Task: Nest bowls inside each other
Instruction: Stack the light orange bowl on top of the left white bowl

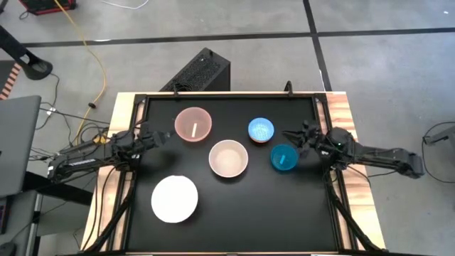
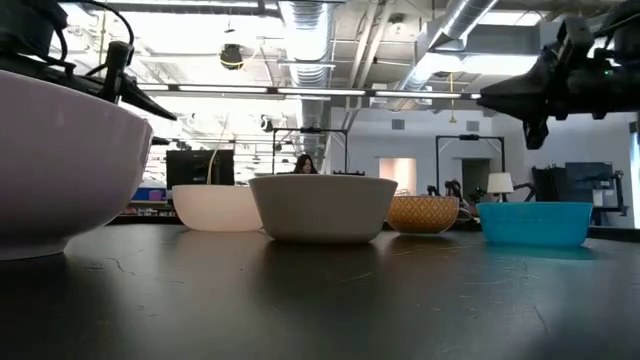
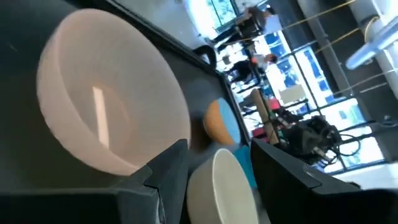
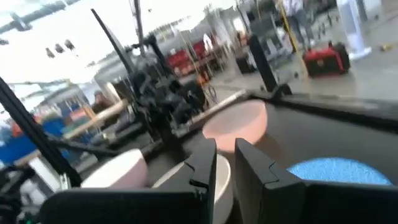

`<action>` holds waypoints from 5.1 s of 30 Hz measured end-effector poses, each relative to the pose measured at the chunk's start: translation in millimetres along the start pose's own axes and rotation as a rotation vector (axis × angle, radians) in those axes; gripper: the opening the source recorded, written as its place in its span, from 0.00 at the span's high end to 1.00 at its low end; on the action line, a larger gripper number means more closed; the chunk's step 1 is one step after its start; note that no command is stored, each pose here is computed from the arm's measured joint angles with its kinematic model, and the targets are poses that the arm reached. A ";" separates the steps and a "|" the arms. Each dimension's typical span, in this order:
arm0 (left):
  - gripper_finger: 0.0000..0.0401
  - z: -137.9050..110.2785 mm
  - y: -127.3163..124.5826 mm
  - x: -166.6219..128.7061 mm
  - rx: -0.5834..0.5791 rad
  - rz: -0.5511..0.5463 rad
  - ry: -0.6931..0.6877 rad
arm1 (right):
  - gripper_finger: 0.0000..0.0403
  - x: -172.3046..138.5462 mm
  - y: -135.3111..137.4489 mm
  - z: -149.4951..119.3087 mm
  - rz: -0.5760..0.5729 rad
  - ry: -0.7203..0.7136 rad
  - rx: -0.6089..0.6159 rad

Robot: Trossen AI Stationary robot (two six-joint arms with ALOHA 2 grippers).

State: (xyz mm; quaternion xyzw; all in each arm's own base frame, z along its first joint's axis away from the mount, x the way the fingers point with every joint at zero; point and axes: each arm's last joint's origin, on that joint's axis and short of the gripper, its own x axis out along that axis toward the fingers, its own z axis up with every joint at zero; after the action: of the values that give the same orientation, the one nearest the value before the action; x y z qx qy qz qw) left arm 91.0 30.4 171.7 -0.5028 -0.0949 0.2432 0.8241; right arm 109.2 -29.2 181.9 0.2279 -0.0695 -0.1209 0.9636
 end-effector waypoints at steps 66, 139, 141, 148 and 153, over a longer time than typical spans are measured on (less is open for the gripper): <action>0.67 97.2 -57.5 50.6 0.633 0.857 0.449 | 0.34 400.5 -29.5 24.0 -0.601 0.838 0.006; 0.68 54.9 -33.5 10.6 0.369 0.568 0.312 | 1.00 377.5 216.6 -59.2 -0.055 0.715 0.077; 0.68 54.7 -33.6 10.5 0.382 0.567 0.317 | 1.00 375.6 220.2 -69.8 -0.081 0.718 0.092; 0.68 52.8 -33.5 10.0 0.383 0.563 0.340 | 1.00 372.2 226.5 -96.0 -0.111 0.740 0.112; 0.68 51.6 -33.7 9.8 0.367 0.571 0.338 | 0.95 369.6 227.4 -99.0 -0.130 0.748 0.094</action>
State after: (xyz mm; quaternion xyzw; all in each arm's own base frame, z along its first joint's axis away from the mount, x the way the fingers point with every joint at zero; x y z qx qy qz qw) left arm 89.1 62.9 224.9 -0.3858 0.2317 0.3896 0.8036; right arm 528.9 111.9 227.0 0.3040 0.2962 -0.0867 0.9013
